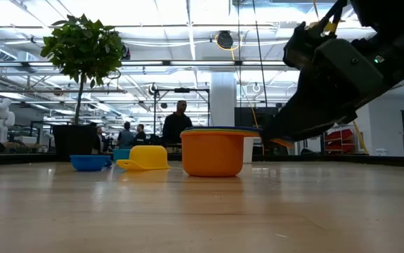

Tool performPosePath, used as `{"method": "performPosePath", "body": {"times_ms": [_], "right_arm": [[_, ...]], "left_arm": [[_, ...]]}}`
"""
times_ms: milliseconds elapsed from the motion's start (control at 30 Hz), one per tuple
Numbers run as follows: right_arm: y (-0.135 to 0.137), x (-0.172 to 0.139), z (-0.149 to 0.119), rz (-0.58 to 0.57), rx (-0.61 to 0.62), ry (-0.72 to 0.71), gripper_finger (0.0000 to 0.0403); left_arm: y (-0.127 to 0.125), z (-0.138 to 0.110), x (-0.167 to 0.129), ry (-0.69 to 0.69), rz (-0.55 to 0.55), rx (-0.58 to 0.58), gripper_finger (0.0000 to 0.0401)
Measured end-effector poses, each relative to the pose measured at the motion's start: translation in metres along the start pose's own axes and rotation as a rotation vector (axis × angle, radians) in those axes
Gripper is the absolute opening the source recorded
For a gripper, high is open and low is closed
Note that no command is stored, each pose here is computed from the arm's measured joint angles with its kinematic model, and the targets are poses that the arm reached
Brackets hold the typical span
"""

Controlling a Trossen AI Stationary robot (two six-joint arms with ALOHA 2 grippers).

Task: Nest measuring cups in basket
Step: Stack the dark blue measuring cup on top of the green measuring cup

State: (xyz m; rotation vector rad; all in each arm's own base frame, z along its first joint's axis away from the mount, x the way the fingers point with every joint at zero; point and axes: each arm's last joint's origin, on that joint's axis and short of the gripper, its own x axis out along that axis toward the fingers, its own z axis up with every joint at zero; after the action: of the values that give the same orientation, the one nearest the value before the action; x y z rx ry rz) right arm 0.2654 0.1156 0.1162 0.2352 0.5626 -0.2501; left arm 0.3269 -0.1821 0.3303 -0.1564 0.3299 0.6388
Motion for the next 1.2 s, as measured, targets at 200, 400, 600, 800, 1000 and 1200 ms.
{"method": "performPosePath", "body": {"times_ms": [200,400,600,800,1000,1200], "right_arm": [[-0.006,0.002,-0.002,-0.038,-0.014,0.027,0.0269],[-0.008,0.003,-0.002,-0.048,-0.024,0.033,0.0224],[-0.007,0.003,-0.002,-0.045,-0.044,0.033,0.0164],[-0.007,0.003,-0.002,-0.023,-0.059,0.047,0.0128],[-0.007,0.003,-0.001,-0.024,-0.065,0.044,0.0151],[-0.013,-0.006,0.008,-0.044,-0.123,0.059,0.0218]], "left_arm": [[0.0,0.0,0.0,0.0,-0.001,-0.001,0.0182],[0.0,0.0,0.0,0.0,0.0,0.0,0.0182],[0.0,0.0,0.0,0.0,0.0,0.001,0.0182],[0.0,0.0,0.0,0.0,-0.001,0.004,0.0182],[-0.001,-0.001,0.0,0.03,-0.03,0.004,0.0182],[-0.001,-0.001,0.0,0.042,-0.042,0.001,0.0182]]}}
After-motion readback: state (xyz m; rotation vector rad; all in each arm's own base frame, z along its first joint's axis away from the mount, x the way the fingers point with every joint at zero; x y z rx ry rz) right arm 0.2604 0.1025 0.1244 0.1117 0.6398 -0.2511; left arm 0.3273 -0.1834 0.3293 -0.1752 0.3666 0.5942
